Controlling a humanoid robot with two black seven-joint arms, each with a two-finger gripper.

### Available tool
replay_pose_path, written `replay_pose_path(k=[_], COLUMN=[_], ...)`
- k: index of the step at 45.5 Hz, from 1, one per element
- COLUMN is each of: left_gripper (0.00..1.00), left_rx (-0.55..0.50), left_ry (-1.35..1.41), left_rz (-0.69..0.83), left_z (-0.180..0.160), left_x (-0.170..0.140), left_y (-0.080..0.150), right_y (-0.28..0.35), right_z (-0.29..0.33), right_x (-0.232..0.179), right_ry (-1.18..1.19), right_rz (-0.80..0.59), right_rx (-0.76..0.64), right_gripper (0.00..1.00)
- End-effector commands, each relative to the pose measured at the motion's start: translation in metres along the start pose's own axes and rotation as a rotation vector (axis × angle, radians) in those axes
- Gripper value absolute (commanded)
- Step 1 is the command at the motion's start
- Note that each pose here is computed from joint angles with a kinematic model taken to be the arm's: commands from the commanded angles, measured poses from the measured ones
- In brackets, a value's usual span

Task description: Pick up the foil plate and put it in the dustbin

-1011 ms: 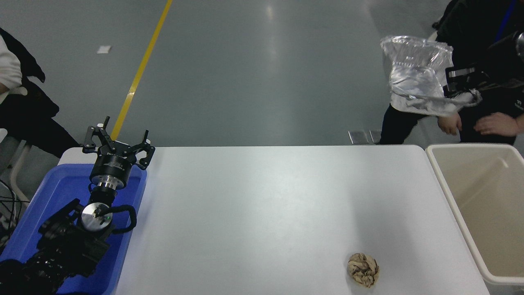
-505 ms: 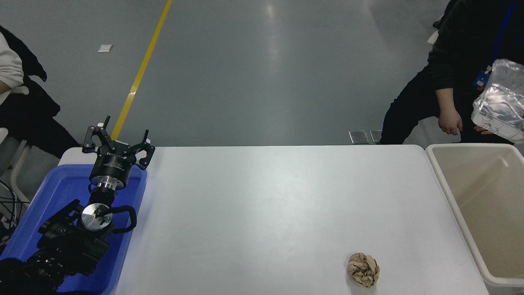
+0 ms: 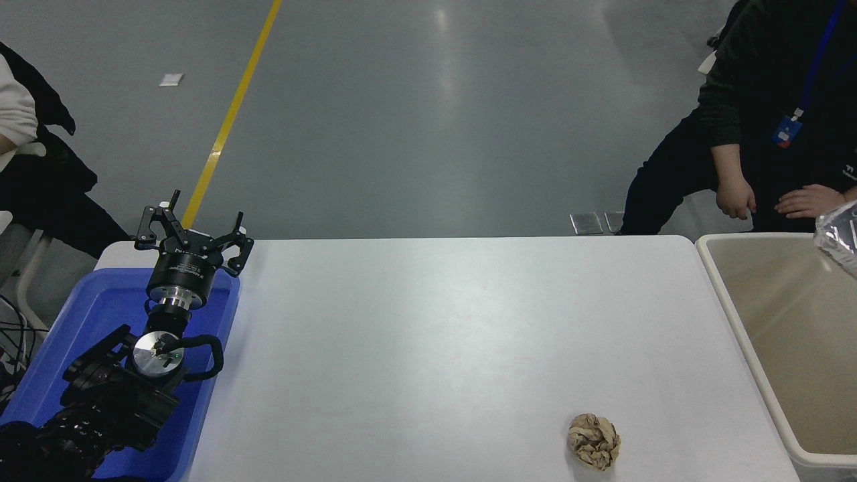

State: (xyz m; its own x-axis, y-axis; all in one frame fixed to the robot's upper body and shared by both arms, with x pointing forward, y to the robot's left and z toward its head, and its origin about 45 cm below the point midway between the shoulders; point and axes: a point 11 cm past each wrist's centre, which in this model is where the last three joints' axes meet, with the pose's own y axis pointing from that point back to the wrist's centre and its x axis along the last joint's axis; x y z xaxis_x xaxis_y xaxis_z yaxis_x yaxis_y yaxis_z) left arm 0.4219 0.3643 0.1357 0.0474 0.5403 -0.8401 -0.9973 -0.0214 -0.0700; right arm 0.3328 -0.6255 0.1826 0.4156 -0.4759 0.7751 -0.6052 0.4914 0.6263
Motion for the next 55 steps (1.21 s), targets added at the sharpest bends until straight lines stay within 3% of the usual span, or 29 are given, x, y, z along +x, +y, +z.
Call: replay_pose_path(k=[1, 15, 29, 32, 41, 49, 55], left_gripper=[0.99, 0.99, 0.99, 0.99, 0.99, 0.99, 0.99], left_rx=[0.0, 0.0, 0.0, 0.0, 0.0, -0.001, 0.0], left_ry=[0.0, 0.0, 0.0, 0.0, 0.0, -0.002, 0.0], left_rz=[0.0, 0.0, 0.0, 0.001, 0.001, 0.001, 0.001], left_z=[0.0, 0.0, 0.0, 0.0, 0.0, 0.001, 0.0], left_x=[0.0, 0.0, 0.0, 0.0, 0.0, 0.001, 0.0], left_y=[0.0, 0.0, 0.0, 0.0, 0.0, 0.0, 0.0], right_y=[-0.011, -0.017, -0.016, -0.016, -0.015, -0.016, -0.011], right_z=[0.009, 0.009, 0.017, 0.017, 0.022, 0.008, 0.0], right_x=[-0.051, -0.126, -0.132, -0.129, -0.114, -0.093, -0.038], right_ry=[-0.017, -0.03, -0.066, -0.086, -0.125, -0.132, -0.159], right_rz=[0.02, -0.04, -0.036, -0.015, 0.051, 0.072, 0.155], right_rx=[-0.031, -0.036, -0.046, -0.047, -0.056, -0.028, -0.004], right_gripper=[0.0, 0.0, 0.0, 0.15, 0.97, 1.0, 1.0])
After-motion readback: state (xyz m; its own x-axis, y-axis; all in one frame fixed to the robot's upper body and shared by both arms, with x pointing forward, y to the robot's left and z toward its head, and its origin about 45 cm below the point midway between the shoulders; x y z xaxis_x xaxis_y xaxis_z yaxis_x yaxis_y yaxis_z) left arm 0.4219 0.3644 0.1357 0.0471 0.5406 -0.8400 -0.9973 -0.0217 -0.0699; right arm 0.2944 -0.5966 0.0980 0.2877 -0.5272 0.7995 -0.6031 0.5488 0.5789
